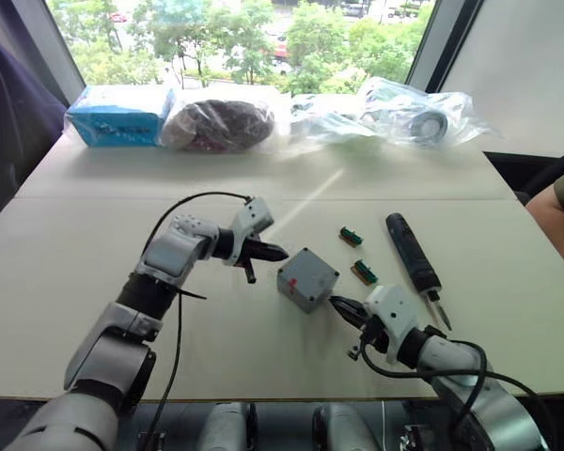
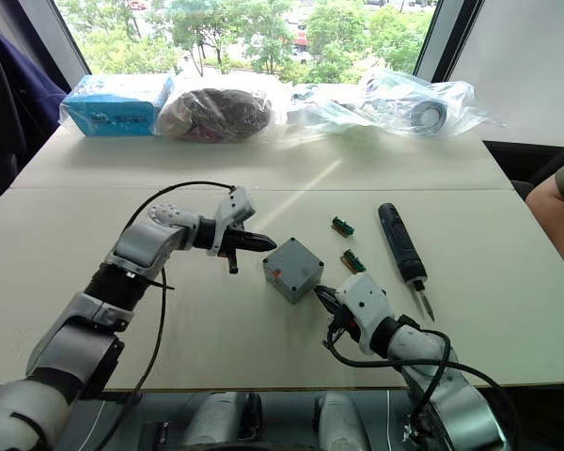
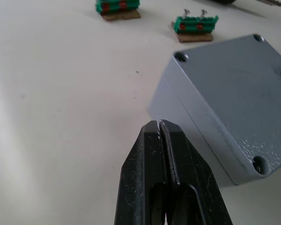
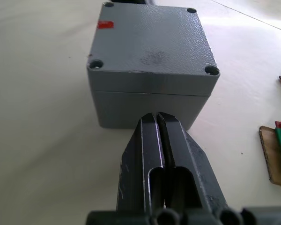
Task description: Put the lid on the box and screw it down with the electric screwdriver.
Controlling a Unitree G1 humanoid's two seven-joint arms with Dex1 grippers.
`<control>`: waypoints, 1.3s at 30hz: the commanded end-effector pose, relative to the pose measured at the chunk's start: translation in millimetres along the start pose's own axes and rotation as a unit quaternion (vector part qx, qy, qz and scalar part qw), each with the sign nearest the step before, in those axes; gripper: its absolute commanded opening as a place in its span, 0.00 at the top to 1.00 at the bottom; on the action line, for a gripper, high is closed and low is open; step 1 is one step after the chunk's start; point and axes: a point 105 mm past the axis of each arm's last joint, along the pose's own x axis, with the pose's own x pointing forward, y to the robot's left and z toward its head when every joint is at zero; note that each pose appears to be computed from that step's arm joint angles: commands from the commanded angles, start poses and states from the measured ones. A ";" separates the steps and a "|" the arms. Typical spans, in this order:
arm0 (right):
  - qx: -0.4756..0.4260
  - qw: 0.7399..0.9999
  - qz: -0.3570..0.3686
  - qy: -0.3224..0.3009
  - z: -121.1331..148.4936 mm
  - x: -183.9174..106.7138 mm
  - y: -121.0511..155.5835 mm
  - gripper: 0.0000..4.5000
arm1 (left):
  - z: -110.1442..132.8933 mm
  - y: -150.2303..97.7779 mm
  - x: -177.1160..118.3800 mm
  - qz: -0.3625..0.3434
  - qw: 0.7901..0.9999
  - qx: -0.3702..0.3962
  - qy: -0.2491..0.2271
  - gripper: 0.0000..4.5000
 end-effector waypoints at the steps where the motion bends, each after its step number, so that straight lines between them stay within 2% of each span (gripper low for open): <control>1: -0.021 1.000 -0.002 -0.016 10.2 6.0 -4.9 0.99 | 7.2 -11.9 -4.2 -0.018 1.000 0.021 -0.004 1.00; 12: -0.038 0.999 0.006 -0.022 14.9 18.5 -16.0 0.99 | 6.5 -34.9 -9.7 -0.039 0.999 0.012 -0.006 1.00; 23: -0.030 0.999 -0.003 -0.024 16.4 18.4 -21.2 0.99 | 5.8 -33.6 -5.9 -0.028 1.000 0.004 -0.009 1.00; 27: -0.007 0.999 -0.016 -0.029 18.8 9.8 -21.6 0.99 | 13.3 -16.4 -16.1 0.015 0.999 0.003 -0.034 1.00; 28: 0.001 0.999 -0.027 -0.037 22.6 5.5 -24.7 0.99 | 19.3 -6.1 -20.6 0.050 0.998 0.005 -0.047 1.00; 29: 0.010 0.998 -0.040 -0.046 27.1 -0.4 -29.5 0.99 | 29.8 7.6 -26.9 0.100 0.992 -0.003 -0.083 1.00; 30: 0.021 0.997 -0.052 -0.056 31.8 -6.5 -33.7 0.99 | 39.4 20.5 -35.2 0.158 0.981 0.019 -0.110 1.00; 31: 0.032 0.996 -0.062 -0.064 35.8 -12.5 -37.7 0.99 | 44.4 27.2 -41.0 0.190 0.974 0.042 -0.116 1.00; 33: 0.058 0.992 -0.087 -0.073 40.5 -27.3 -48.2 0.99 | 53.3 28.5 -48.3 0.173 0.977 0.038 -0.120 1.00; 37: 0.080 0.989 -0.116 -0.052 32.0 -41.3 -62.9 0.99 | 70.6 5.8 -51.3 0.046 0.990 0.015 -0.133 1.00; 39: 0.071 0.988 -0.133 -0.017 17.9 -42.6 -72.7 0.99 | 82.1 -2.9 -49.8 0.010 0.991 0.026 -0.130 1.00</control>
